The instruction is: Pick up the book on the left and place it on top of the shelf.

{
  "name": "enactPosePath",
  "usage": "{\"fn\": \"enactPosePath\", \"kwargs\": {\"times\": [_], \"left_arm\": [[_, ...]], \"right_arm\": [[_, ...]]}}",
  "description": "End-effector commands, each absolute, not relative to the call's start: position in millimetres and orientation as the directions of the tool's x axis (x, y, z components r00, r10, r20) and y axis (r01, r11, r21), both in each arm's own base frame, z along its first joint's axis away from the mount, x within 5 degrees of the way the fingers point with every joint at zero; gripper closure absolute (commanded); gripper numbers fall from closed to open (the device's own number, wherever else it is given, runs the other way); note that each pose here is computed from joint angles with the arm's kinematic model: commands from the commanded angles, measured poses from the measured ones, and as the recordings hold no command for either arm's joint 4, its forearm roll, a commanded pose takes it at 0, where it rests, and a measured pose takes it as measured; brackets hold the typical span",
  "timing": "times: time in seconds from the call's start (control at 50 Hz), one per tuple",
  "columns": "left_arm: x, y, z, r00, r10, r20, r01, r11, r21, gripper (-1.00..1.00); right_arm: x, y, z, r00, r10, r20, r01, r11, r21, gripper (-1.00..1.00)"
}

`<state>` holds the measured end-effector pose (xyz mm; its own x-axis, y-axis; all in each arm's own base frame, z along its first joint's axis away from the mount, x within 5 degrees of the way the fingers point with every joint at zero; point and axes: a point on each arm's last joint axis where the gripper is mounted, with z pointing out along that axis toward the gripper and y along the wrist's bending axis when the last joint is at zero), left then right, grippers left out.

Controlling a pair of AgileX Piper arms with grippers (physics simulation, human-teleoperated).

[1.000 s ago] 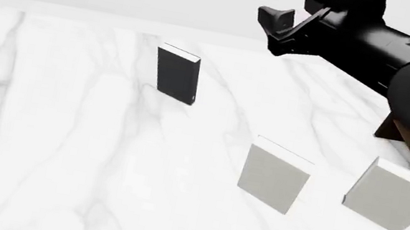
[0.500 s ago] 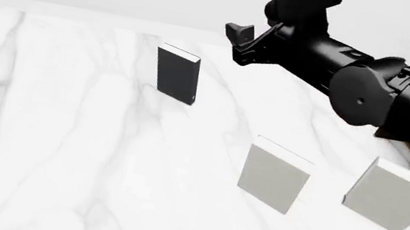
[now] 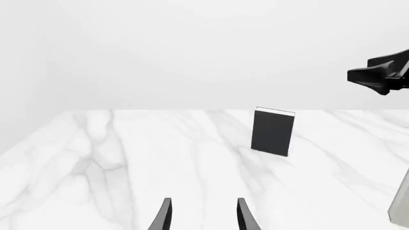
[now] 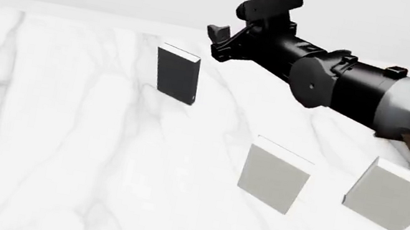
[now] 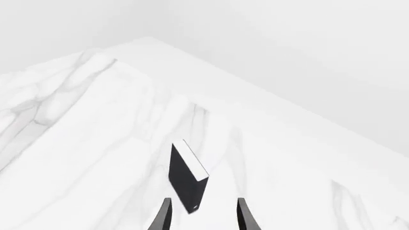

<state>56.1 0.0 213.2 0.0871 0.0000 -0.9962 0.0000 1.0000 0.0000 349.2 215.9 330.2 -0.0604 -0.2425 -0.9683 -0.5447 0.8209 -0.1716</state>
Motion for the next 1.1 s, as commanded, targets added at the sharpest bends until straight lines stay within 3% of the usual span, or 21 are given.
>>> {"fn": "enactPosePath", "kwargs": {"times": [0.02,0.46,1.1], "left_arm": [[56.1,0.0,213.2,0.087,0.000,-0.996,0.000,1.000,0.000,-1.00],[56.1,0.0,213.2,0.087,0.000,-0.996,0.000,1.000,0.000,-1.00],[56.1,0.0,213.2,0.087,0.000,-0.996,0.000,1.000,0.000,-1.00]], "right_arm": [[370.7,231.1,311.4,-0.080,-0.248,-0.965,-0.550,0.819,-0.164,-1.00],[417.6,249.5,278.5,-0.114,-0.243,-0.963,-0.536,0.832,-0.146,-1.00],[452.4,266.9,224.4,-0.192,-0.257,-0.947,-0.536,0.836,-0.119,-1.00]]}}
